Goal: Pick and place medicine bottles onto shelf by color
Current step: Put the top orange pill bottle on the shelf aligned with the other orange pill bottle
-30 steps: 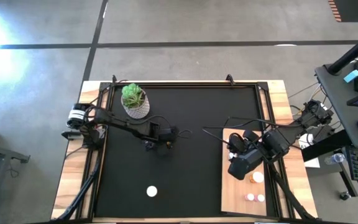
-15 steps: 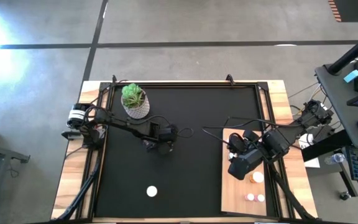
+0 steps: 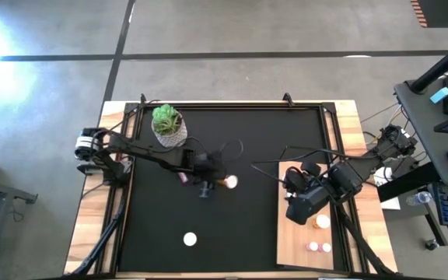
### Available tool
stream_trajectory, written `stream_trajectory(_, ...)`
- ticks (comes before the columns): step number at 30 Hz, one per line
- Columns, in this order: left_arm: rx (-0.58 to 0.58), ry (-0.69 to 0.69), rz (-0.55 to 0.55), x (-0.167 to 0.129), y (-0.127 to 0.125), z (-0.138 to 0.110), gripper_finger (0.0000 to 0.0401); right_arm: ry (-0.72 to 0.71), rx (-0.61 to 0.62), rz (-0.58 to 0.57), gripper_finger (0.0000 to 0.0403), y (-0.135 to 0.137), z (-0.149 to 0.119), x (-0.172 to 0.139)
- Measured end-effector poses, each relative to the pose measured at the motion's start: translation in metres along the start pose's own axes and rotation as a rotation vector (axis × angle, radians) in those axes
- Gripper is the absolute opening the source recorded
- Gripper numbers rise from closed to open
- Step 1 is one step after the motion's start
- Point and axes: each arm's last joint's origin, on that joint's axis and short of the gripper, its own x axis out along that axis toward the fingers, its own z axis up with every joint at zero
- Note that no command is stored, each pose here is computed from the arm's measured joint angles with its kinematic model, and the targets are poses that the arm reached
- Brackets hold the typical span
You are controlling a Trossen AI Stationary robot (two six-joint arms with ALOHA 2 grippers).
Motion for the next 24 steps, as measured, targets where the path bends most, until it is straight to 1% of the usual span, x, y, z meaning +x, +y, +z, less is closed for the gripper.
stream_trajectory(2,-0.128,-0.101,0.010,-0.006,0.002,0.011,0.0166,-0.052,-0.056,0.007,0.0185,0.002,0.003,0.000)
stream_trajectory(5,-0.272,-0.212,0.016,-0.013,0.001,0.022,0.0166,-0.155,-0.131,0.017,0.0185,0.007,0.011,-0.001)
stream_trajectory(8,-0.422,-0.296,0.040,-0.019,-0.003,0.030,0.0166,-0.256,-0.134,0.013,0.0185,0.008,0.021,-0.001)
stream_trajectory(10,-0.484,-0.333,0.037,-0.021,-0.008,0.034,0.0166,-0.297,-0.105,-0.009,0.0185,0.005,0.028,0.000)
stream_trajectory(13,-0.489,-0.367,0.045,-0.027,-0.019,0.038,0.0166,-0.312,-0.080,-0.030,0.0185,-0.001,0.036,0.003)
stream_trajectory(15,-0.489,-0.416,0.074,-0.032,-0.025,0.042,0.0166,-0.305,-0.063,-0.034,0.0186,-0.006,0.040,0.004)
stream_trajectory(19,-0.491,-0.448,0.115,-0.035,-0.031,0.045,0.0166,-0.259,-0.069,0.040,0.0200,-0.014,0.052,0.008)
stream_trajectory(22,-0.515,-0.451,0.120,-0.036,-0.033,0.045,0.0166,-0.276,-0.078,0.107,0.0220,-0.017,0.063,0.009)
stream_trajectory(24,-0.519,-0.453,0.115,-0.036,-0.034,0.045,0.0166,-0.301,-0.089,0.127,0.0236,-0.019,0.069,0.009)
